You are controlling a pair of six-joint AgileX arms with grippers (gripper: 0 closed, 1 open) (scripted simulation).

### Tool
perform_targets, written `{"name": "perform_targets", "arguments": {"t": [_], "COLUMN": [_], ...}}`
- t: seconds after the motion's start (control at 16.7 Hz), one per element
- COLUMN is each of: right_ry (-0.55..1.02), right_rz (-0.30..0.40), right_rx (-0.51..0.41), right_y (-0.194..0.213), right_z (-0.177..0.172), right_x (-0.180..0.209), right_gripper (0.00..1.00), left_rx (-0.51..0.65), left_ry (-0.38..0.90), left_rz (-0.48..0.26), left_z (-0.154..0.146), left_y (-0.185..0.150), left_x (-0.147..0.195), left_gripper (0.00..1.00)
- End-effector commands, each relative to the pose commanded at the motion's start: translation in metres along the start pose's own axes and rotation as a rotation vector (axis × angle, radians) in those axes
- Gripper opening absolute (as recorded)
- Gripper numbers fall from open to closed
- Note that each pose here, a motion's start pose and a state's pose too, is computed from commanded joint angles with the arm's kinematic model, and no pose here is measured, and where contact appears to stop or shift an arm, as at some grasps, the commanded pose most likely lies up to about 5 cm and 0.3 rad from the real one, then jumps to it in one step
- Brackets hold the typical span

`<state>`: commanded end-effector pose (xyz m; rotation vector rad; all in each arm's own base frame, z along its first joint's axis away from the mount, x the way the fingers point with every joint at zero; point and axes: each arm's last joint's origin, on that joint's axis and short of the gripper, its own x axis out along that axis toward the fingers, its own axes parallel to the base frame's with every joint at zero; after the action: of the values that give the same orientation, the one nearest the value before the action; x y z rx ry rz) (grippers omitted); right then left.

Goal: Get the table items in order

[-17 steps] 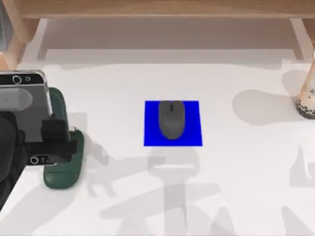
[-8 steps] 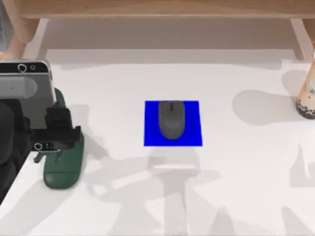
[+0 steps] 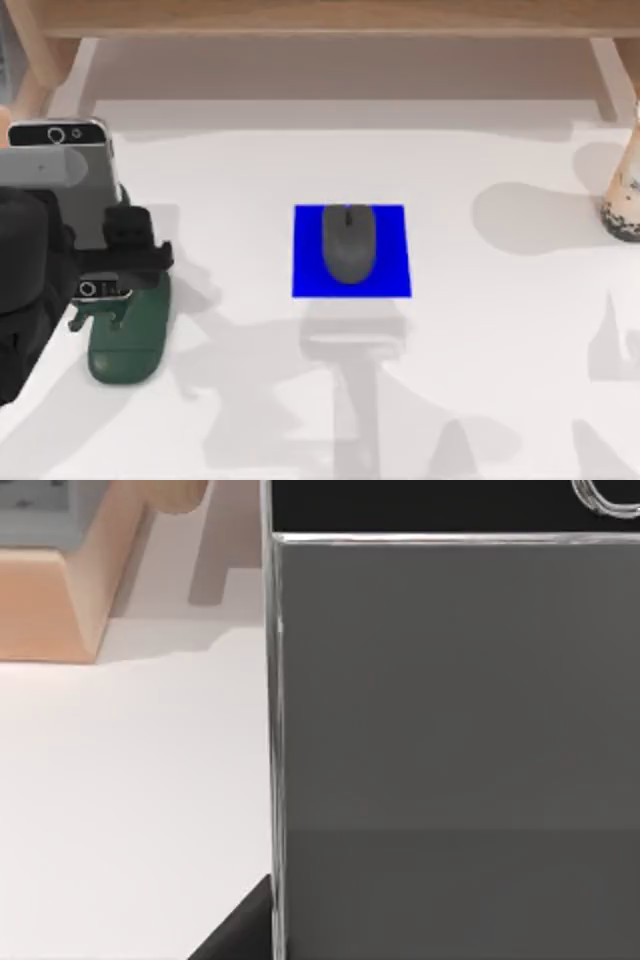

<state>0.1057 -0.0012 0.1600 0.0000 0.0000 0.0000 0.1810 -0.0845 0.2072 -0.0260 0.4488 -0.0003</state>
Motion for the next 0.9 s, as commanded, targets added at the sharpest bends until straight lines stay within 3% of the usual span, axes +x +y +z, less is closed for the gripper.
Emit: {"name": "perform_targets", "arguments": {"t": [0.12, 0.9], "right_ry": [0.000, 0.000], "right_rz": [0.000, 0.000], "right_rx": [0.000, 0.000], "right_y": [0.0000, 0.0000], "right_z": [0.0000, 0.0000], "right_x": [0.0000, 0.0000], "right_gripper": [1.00, 1.00], "left_rx": [0.000, 0.000], "left_ry": [0.000, 0.000], "left_rz": [0.000, 0.000], "left_z": [0.0000, 0.0000], "left_y": [0.0000, 0.0000], "left_x": [0.0000, 0.0000], "left_gripper": [0.00, 0.98]}}
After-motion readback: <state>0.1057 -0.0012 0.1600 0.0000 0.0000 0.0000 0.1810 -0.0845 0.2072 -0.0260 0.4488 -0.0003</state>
